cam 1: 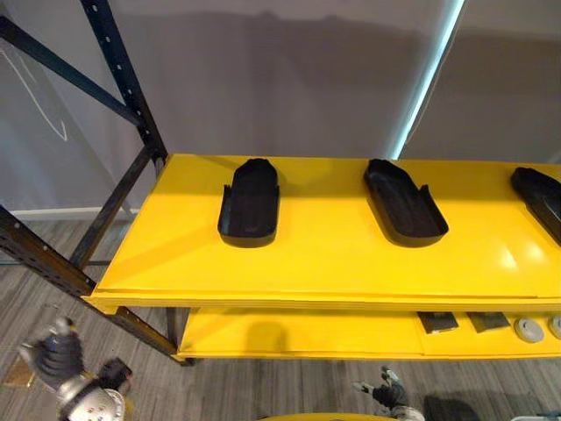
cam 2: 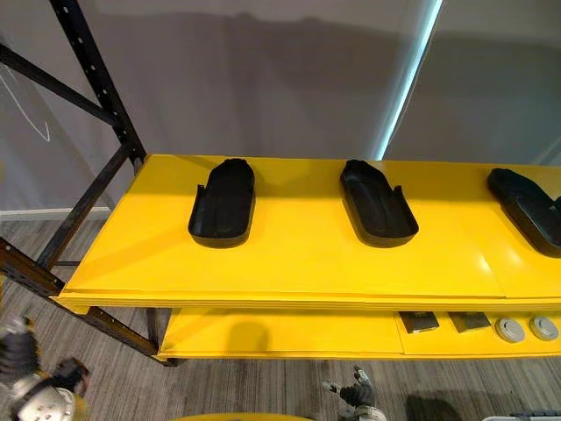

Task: Walk over and take plastic housings, then place them on the shelf

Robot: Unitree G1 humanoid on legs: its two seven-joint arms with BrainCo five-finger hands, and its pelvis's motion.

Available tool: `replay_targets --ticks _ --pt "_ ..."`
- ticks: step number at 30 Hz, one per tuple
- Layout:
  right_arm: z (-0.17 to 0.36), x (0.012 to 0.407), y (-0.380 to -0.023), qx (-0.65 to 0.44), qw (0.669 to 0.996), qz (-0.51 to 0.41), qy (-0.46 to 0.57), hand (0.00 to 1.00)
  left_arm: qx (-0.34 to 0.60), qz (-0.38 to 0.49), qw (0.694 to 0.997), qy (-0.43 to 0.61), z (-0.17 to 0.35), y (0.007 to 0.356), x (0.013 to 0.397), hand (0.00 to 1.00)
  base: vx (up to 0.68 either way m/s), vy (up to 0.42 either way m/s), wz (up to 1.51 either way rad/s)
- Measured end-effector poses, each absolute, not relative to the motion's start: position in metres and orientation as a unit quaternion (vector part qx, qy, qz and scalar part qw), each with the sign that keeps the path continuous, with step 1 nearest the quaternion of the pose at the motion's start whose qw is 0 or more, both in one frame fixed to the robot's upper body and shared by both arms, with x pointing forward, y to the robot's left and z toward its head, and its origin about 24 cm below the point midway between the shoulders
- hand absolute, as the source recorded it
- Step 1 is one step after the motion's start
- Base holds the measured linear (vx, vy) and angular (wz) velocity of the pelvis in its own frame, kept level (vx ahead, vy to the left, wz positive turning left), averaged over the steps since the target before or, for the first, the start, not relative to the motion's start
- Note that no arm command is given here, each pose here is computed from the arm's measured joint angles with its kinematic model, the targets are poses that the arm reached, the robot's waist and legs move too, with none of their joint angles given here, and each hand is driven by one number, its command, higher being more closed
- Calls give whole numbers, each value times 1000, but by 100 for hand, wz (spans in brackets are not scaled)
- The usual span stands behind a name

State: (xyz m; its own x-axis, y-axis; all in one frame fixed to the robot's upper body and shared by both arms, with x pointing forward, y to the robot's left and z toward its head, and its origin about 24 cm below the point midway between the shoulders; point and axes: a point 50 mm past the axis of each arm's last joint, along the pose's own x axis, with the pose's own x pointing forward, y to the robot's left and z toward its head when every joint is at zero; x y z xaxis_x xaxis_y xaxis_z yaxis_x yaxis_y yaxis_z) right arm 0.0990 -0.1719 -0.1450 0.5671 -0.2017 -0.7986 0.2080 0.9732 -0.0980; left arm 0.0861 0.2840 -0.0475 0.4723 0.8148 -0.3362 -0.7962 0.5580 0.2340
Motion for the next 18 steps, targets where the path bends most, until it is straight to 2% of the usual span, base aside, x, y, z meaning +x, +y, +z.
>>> replay_targets --ticks 2,6,11,18 --pt "-146 98 -172 4 882 -116 458 0 -6 433 847 308 -86 263 74 0 18 -29 6" --pt "-146 97 -173 5 881 -119 458 0 -18 382 835 396 -117 241 57 0 0 0 0" --pt "-147 94 -178 14 876 -140 461 0 -33 355 826 437 -134 227 55 0 -12 -13 -1" --pt "-150 88 -185 15 867 -157 473 0 -13 297 839 457 -142 211 62 0 0 -21 -6"
